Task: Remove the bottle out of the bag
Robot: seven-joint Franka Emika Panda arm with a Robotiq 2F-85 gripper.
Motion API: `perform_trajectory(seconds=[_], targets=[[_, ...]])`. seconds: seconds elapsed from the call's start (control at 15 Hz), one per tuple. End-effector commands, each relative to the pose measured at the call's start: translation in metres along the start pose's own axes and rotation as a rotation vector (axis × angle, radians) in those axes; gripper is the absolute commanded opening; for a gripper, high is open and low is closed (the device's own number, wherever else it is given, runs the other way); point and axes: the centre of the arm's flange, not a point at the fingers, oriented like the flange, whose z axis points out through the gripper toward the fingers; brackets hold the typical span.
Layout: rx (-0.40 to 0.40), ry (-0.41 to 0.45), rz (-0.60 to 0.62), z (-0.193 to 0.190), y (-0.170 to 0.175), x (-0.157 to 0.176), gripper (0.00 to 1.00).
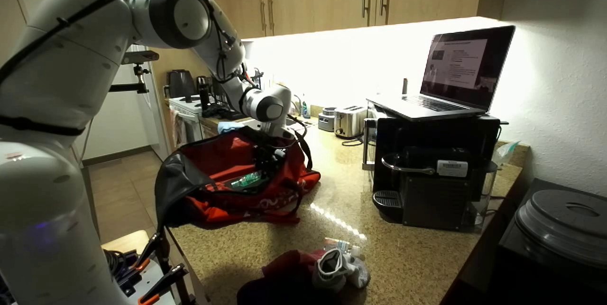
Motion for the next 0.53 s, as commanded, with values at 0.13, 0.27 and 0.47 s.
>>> perform_trajectory(seconds=[0.13, 0.27, 0.47], targets=[[0.015, 0.06, -0.052, -0.004, -0.003, -0.029, 0.18], [0.019, 0.067, -0.064, -0.004, -0.007, -0.037, 0.18], [0.012, 0.072, -0.077, -0.003, -0.015, -0.051, 0.18]])
